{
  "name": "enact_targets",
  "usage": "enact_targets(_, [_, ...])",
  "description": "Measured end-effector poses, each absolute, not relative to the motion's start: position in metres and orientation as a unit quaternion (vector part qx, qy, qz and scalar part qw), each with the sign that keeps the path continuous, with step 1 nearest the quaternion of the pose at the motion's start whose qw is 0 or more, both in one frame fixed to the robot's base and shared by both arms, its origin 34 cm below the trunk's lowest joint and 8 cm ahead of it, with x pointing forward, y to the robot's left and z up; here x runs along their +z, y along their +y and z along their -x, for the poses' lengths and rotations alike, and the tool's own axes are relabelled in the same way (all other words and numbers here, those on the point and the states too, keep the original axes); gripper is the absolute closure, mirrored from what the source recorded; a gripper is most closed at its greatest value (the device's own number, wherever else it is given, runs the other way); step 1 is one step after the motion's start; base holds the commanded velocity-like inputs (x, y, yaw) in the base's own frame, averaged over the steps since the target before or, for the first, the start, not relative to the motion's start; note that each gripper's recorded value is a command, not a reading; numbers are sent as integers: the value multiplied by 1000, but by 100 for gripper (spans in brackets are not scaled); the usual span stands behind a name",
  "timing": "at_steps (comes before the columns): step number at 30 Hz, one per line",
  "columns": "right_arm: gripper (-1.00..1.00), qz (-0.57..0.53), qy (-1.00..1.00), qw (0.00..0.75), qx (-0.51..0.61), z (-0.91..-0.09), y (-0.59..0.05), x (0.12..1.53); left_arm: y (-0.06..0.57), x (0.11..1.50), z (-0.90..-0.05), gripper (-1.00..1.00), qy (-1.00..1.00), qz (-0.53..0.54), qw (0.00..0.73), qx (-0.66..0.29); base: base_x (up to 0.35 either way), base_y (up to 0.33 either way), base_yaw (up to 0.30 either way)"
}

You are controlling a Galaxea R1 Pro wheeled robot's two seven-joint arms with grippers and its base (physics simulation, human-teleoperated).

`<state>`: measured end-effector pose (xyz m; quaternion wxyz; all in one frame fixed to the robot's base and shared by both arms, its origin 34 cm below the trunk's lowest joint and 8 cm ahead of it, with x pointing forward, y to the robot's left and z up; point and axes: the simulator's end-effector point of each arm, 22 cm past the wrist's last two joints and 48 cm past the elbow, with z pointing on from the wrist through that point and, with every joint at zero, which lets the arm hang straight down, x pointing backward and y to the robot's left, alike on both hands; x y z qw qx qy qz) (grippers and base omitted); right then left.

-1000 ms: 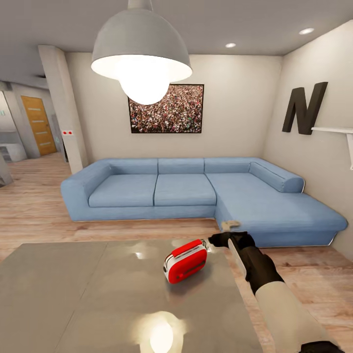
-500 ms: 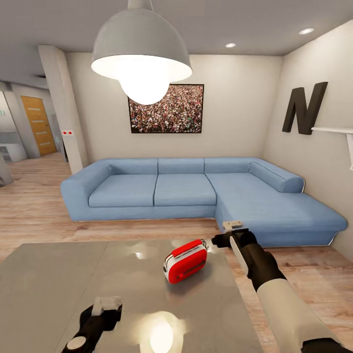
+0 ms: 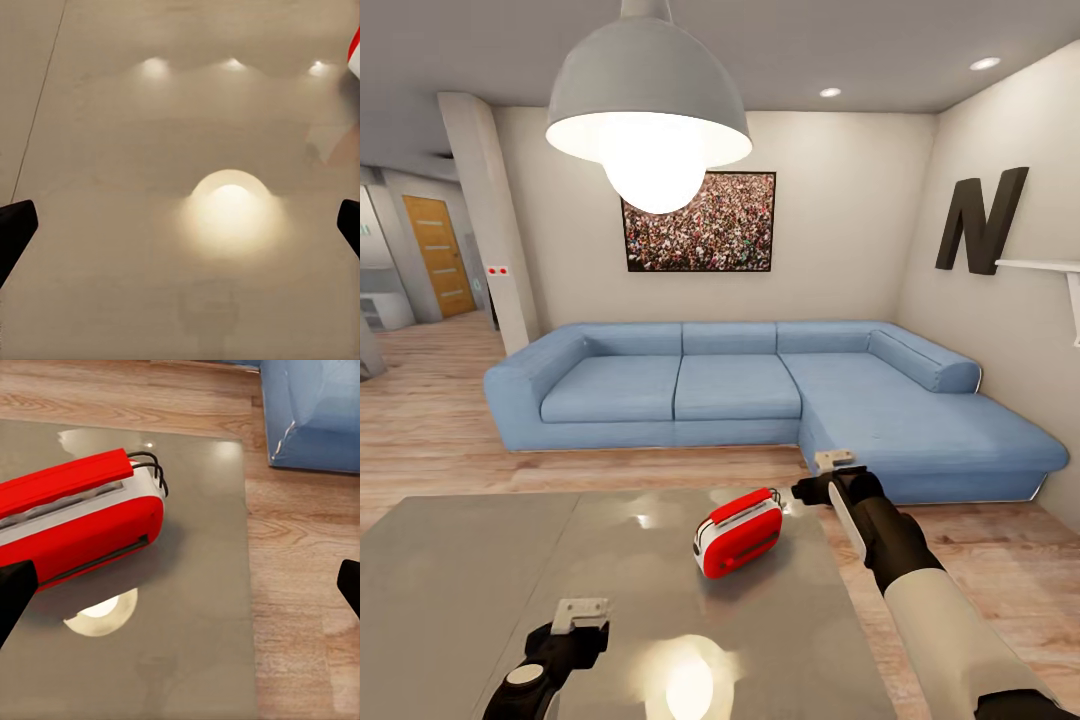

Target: Turn on the radio receiver that's on the table in the living room.

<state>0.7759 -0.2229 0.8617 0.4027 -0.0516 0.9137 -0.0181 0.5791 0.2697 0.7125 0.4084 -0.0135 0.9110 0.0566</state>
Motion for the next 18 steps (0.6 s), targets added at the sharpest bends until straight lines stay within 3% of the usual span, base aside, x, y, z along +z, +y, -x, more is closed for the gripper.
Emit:
enact_targets(14, [-100,61,912,405,13,-782,-206,871,267,711,-584,-100,899,14,434,54,0,0,0])
enact_targets(18, [-100,68,923,377,27,-794,-194,869,266,706,-582,-100,901,13,431,53,0,0,0])
